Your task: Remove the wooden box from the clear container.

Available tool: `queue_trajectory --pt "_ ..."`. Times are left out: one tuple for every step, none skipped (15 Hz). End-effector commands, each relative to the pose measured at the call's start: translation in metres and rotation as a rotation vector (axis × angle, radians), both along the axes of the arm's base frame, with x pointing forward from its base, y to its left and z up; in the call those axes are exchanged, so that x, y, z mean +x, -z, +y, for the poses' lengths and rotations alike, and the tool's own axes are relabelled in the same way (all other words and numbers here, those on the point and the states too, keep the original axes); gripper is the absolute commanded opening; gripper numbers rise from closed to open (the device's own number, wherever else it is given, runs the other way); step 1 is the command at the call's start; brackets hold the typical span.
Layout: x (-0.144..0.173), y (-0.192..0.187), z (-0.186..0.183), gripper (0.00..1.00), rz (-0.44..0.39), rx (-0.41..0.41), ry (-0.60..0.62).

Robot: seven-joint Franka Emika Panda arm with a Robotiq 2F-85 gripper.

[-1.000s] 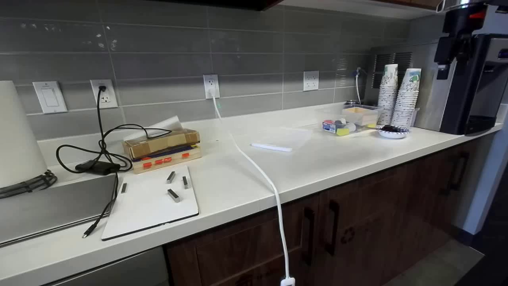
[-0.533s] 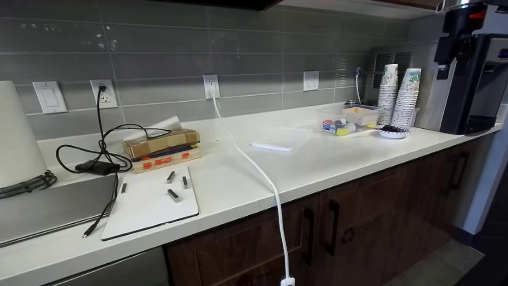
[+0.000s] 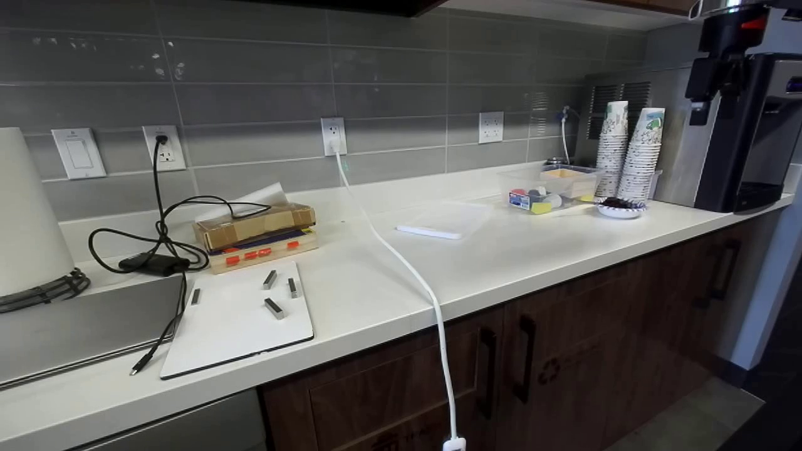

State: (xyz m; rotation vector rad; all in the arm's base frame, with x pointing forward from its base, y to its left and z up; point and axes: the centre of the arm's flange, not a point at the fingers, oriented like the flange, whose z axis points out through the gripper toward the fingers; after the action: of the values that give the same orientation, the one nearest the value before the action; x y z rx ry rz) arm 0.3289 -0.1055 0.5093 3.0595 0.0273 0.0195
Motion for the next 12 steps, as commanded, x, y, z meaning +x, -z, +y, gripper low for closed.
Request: queue_trajectory --pt "0.000 0.000 0.000 1.00 0.000 0.000 0.000" --pt "0.004 -0.010 -0.004 1.00 -0.027 -0.002 0.006" --pt "0.007 -0.018 -0.007 1.00 -0.045 -0.016 0.003" --pt "0.012 -0.035 -0.011 1.00 -0.079 -0.045 0.001" --pt "0.015 -0.050 -0.015 1.00 -0.114 -0.068 0.005" --pt "0.020 -0.070 -0.020 1.00 -0.156 -0.097 0.004" --pt "0.024 -0.088 -0.025 1.00 -0.190 -0.119 0.001" --pt "0.031 -0.106 -0.033 1.00 -0.226 -0.153 0.003" --pt "0.036 -0.120 -0.039 1.00 -0.252 -0.167 0.000" --pt "0.044 -0.135 -0.047 1.00 -0.283 -0.181 -0.002" --pt "0.052 -0.147 -0.056 1.00 -0.312 -0.195 -0.001" --pt "0.064 -0.156 -0.066 1.00 -0.348 -0.205 -0.013"
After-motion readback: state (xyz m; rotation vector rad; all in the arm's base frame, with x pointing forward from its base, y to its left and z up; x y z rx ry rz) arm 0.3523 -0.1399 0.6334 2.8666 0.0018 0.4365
